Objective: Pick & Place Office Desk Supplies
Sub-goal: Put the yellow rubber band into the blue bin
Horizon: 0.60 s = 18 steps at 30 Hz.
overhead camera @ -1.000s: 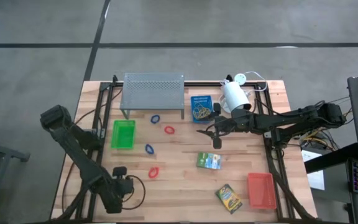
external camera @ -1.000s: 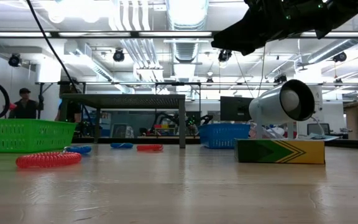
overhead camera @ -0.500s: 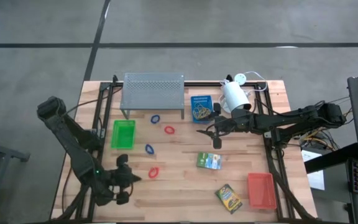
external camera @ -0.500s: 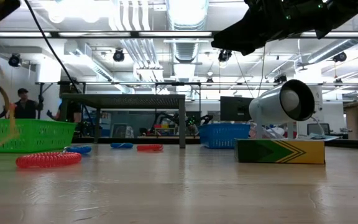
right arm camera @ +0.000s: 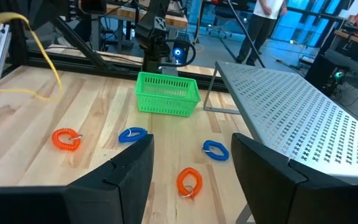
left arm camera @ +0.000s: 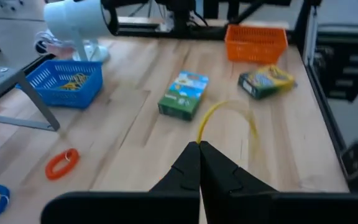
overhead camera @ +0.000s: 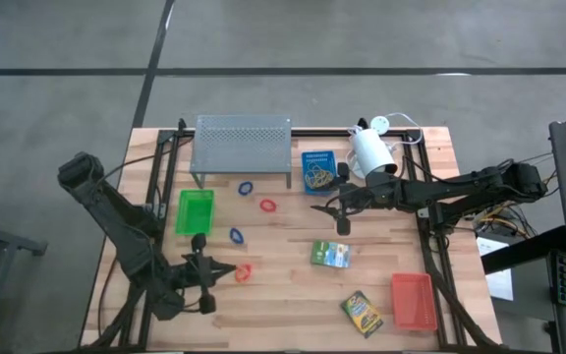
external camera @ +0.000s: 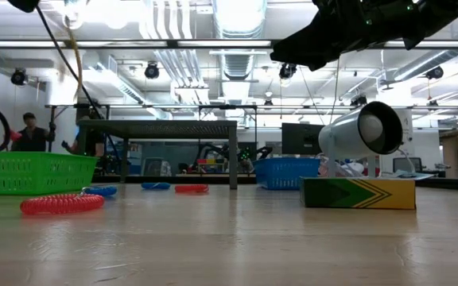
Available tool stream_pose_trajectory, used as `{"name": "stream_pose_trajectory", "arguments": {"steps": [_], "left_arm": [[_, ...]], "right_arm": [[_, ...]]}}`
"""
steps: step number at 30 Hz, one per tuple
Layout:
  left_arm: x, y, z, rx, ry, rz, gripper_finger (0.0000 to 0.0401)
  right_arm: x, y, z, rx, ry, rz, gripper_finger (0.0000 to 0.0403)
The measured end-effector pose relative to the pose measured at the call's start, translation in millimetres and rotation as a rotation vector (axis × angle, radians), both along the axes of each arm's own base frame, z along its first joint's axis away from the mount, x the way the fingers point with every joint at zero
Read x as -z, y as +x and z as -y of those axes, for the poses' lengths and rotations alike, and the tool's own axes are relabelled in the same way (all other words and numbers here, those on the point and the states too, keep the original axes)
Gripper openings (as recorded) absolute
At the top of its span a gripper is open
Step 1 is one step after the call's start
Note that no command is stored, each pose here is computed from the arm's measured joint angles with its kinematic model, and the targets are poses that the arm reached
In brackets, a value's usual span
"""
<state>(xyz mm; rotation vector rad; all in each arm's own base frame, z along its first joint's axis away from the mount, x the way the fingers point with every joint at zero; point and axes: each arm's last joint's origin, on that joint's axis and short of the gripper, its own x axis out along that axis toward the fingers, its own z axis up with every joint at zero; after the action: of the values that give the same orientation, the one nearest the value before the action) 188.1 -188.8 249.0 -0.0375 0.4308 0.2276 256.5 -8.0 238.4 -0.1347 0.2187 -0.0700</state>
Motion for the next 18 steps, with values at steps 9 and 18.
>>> {"name": "stream_pose_trajectory", "arguments": {"steps": [9,18], "left_arm": [[-7.0,21.8,-16.3,-0.097,-0.053,0.055,0.0000],[-13.6,28.1,-16.6,-0.035,0.051,0.071,0.0000]], "right_arm": [[0.0,0.0,0.0,0.000,0.000,0.000,0.0212],[0.0,0.0,0.0,0.000,0.000,0.000,0.0212]]}}
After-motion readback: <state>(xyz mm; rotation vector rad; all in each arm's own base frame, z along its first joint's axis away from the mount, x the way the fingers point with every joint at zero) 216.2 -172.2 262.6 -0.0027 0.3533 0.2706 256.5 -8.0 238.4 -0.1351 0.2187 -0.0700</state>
